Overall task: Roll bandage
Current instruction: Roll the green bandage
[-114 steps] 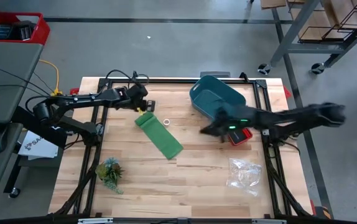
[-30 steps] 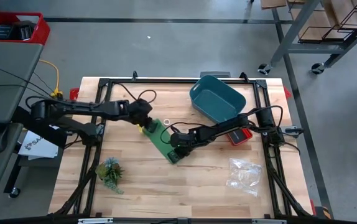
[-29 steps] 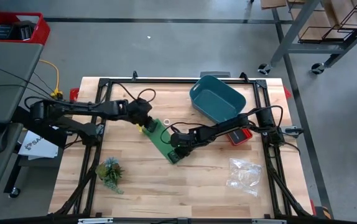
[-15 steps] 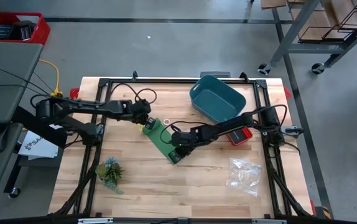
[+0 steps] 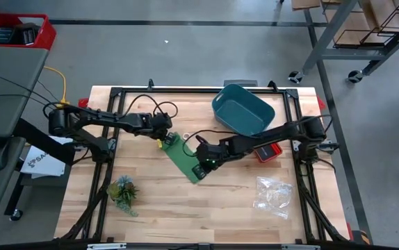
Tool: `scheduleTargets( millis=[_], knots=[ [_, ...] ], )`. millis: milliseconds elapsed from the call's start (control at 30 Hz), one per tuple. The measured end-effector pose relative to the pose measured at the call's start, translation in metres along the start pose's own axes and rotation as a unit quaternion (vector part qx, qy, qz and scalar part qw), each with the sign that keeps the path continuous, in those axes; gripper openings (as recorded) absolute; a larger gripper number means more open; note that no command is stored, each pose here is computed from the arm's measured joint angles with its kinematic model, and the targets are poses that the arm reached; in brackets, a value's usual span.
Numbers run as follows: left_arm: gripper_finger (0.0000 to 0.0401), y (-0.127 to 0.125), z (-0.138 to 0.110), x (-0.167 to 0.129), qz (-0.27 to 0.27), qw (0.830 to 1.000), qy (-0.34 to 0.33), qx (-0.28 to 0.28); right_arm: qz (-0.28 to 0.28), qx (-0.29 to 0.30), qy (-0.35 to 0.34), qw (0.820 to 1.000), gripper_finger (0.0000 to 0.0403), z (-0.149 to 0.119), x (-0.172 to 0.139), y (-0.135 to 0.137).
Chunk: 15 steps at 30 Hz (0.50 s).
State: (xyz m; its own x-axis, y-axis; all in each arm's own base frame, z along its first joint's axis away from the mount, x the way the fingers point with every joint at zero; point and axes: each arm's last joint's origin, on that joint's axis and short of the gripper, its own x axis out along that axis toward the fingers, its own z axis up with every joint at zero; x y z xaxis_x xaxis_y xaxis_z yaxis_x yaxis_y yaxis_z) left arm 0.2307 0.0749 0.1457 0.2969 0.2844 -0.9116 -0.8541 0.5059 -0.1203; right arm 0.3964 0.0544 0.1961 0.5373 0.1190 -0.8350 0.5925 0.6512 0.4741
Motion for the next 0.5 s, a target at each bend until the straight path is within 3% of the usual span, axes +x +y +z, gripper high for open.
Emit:
scheduleTargets(
  millis=[300,400,500],
  knots=[
    [0.0,-0.017,-0.014,-0.005,-0.036,0.999,0.014,-0.029,-0.047,-0.002,-0.02,0.999,0.0,-0.001,-0.045,-0.004],
    [0.0,-0.029,-0.018,-0.011,-0.091,0.994,0.042,-0.041,-0.056,-0.002,-0.036,0.998,0.0,-0.001,-0.066,-0.005],
    [0.0,-0.054,-0.013,-0.028,-0.194,0.98,0.035,-0.031,-0.07,-0.001,-0.056,0.996,0.0,-0.002,-0.089,-0.007]
  ],
)
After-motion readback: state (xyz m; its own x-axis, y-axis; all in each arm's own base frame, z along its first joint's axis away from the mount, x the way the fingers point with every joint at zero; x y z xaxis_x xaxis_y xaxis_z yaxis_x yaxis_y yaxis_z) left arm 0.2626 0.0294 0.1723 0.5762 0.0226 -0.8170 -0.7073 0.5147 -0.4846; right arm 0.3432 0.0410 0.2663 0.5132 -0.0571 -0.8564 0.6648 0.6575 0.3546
